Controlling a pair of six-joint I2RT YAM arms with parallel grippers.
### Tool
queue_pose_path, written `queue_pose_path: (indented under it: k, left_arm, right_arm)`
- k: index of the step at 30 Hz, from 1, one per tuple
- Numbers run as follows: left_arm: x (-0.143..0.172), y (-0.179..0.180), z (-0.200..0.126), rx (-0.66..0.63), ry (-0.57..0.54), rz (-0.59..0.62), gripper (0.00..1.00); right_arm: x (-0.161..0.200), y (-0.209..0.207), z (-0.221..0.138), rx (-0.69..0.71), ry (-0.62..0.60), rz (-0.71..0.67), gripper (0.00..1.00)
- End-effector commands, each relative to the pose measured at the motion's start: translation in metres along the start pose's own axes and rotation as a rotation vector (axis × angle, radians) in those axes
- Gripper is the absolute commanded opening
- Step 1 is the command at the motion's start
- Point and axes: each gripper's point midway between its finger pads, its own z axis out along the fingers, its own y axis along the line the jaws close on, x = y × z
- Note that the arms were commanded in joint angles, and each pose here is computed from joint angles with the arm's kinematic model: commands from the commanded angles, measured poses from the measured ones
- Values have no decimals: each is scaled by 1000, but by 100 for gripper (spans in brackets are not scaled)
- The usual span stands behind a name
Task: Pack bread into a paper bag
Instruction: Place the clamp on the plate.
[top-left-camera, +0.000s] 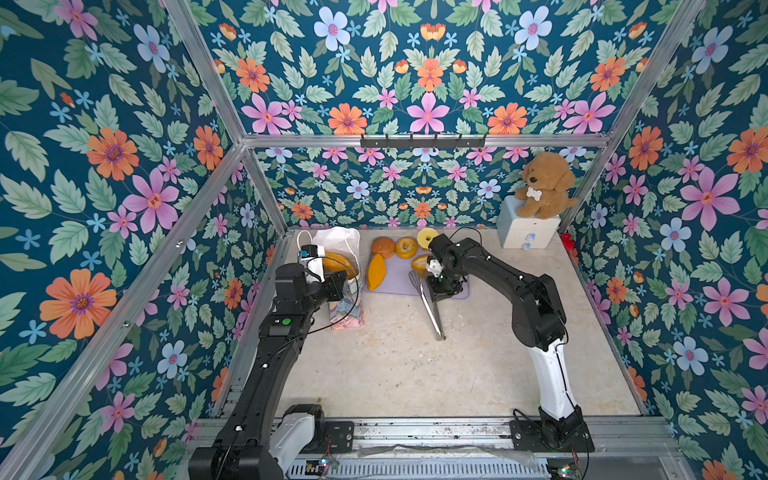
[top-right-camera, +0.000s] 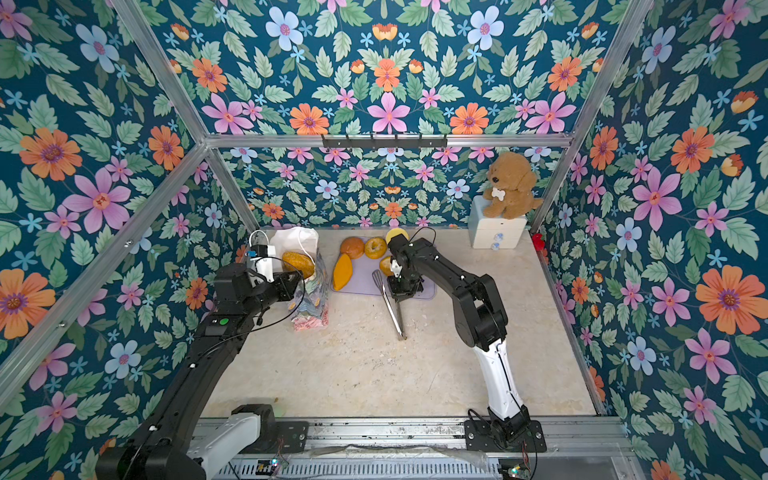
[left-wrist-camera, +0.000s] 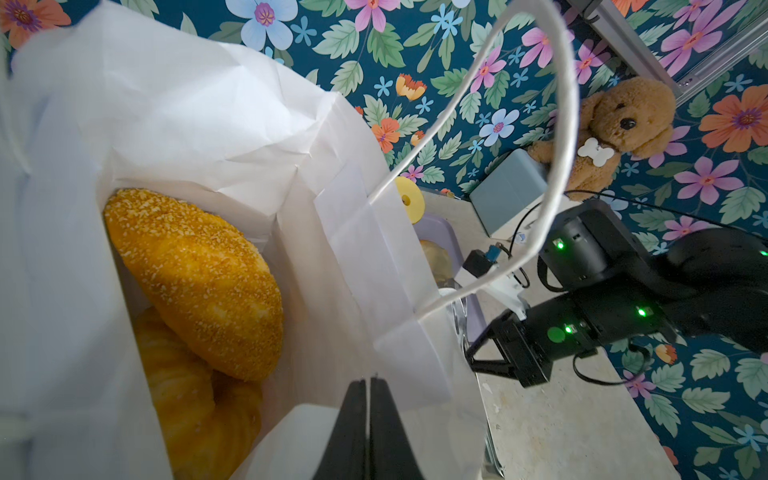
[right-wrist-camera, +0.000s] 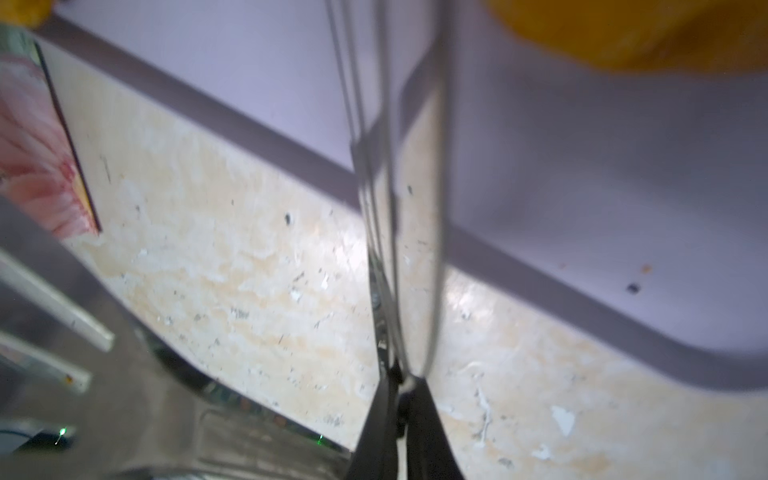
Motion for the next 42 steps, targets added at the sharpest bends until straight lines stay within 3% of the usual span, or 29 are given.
queue_pose_path:
  k: [1, 6, 13, 20, 30, 42]
  left_arm:
    - [13, 9, 2, -40, 51, -13, 11]
    - [16, 12, 7, -42, 66, -20, 11]
    - [18, 14, 13, -36, 78, -37, 11]
    - [16, 15, 14, -39, 76, -38, 10]
    - [12, 13, 12, -40, 67, -31, 11]
    - [2, 9, 8, -43, 46, -12, 11]
  right_arm:
    - [-9, -35, -3, 96, 20, 32, 9]
    - [-26, -70, 4, 145, 21, 83, 9]
    - [-34, -83, 10, 177, 34, 82, 21]
    - [-28, -61, -5, 142, -7, 43, 25]
    - [-21, -37, -21, 118, -27, 8, 47]
    - [-14, -27, -35, 92, -62, -5, 53]
